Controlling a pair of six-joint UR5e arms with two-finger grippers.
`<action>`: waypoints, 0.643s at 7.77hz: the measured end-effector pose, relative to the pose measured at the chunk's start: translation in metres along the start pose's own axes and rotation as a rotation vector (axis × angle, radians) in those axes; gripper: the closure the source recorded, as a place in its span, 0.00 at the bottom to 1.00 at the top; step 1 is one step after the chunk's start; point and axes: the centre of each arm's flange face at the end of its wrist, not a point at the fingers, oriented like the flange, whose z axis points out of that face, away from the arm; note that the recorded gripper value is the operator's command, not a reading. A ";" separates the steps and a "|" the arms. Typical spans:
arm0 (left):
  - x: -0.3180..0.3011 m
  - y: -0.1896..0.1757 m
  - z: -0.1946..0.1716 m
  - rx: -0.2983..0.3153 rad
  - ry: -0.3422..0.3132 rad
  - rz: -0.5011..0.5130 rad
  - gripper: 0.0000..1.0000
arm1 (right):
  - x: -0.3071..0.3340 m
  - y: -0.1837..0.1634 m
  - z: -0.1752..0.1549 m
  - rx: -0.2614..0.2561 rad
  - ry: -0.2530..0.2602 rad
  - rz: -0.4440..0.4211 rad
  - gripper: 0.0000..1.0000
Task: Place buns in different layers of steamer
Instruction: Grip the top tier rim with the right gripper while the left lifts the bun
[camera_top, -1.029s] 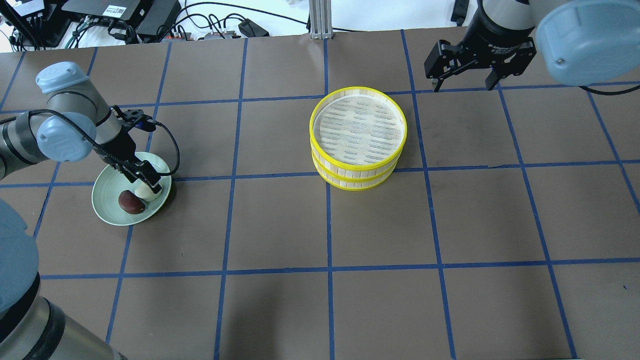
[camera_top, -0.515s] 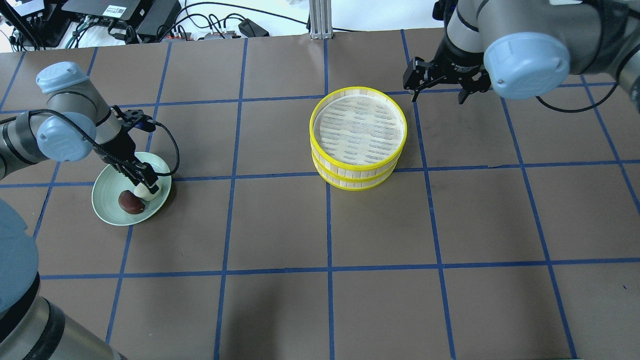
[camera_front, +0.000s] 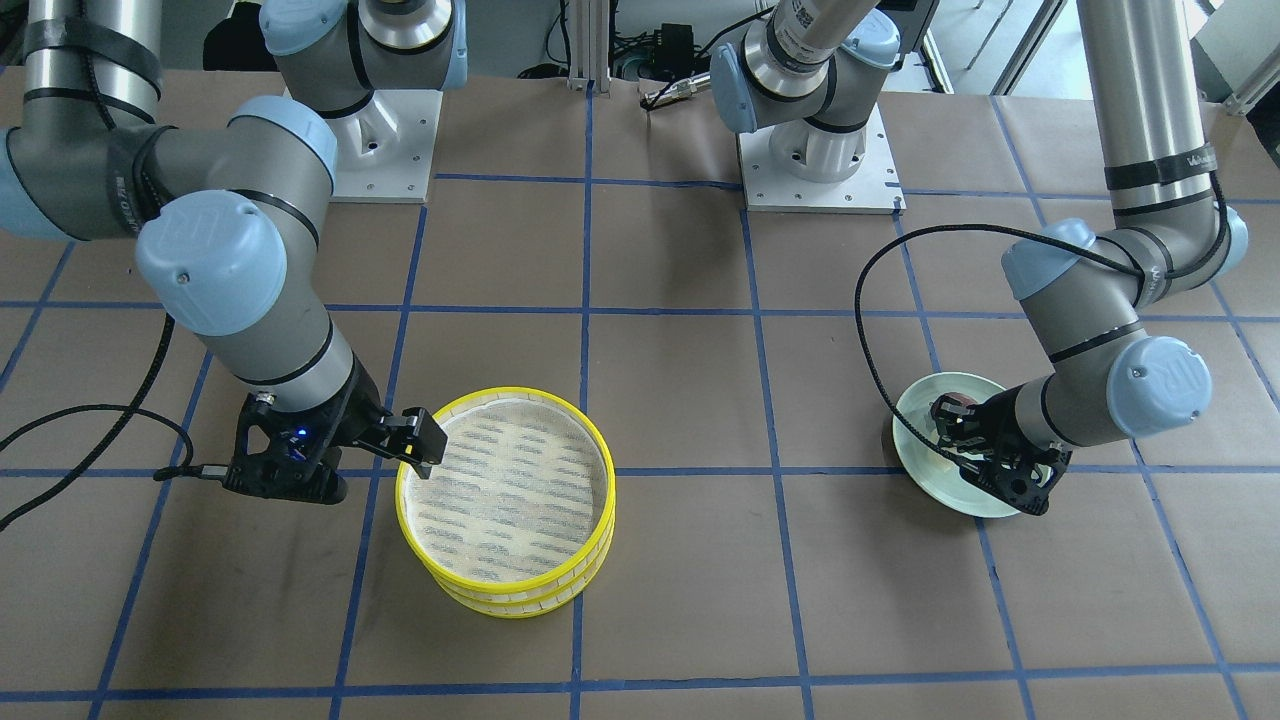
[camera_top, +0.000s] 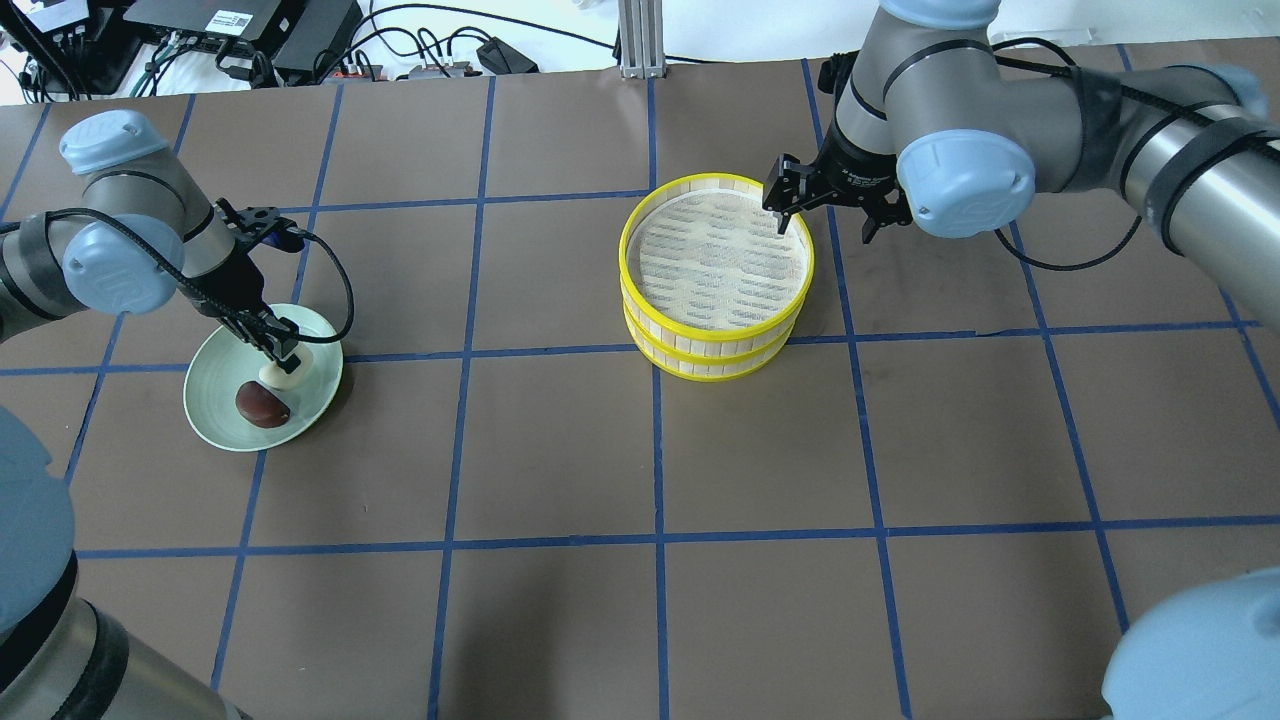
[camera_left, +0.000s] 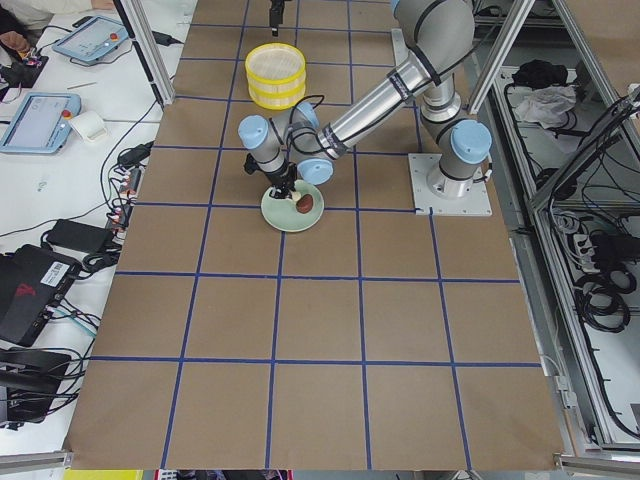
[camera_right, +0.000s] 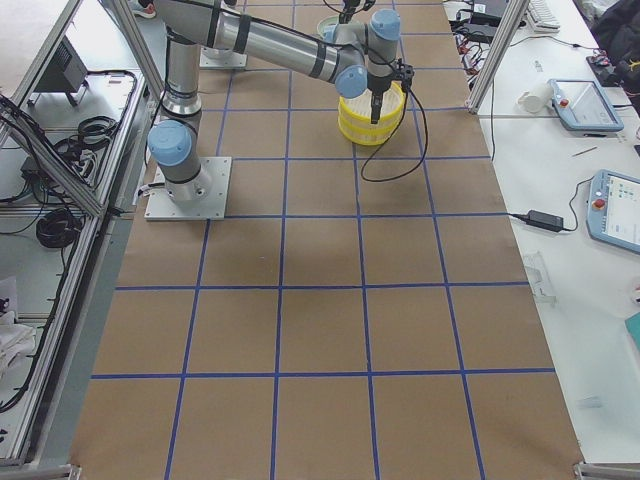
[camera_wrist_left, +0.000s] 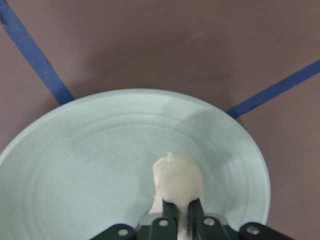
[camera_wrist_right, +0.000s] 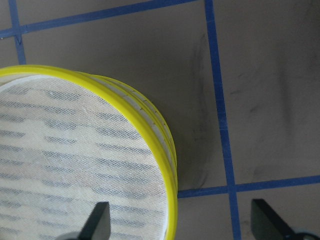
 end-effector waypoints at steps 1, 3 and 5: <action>-0.001 0.000 -0.010 0.011 -0.012 -0.003 1.00 | -0.002 -0.002 0.013 -0.002 -0.001 -0.003 0.00; 0.001 0.001 -0.038 0.039 -0.041 -0.024 1.00 | -0.004 -0.006 0.034 -0.015 0.000 -0.004 0.00; 0.009 0.005 -0.073 0.074 -0.075 -0.072 1.00 | -0.004 -0.009 0.044 -0.017 0.000 -0.004 0.40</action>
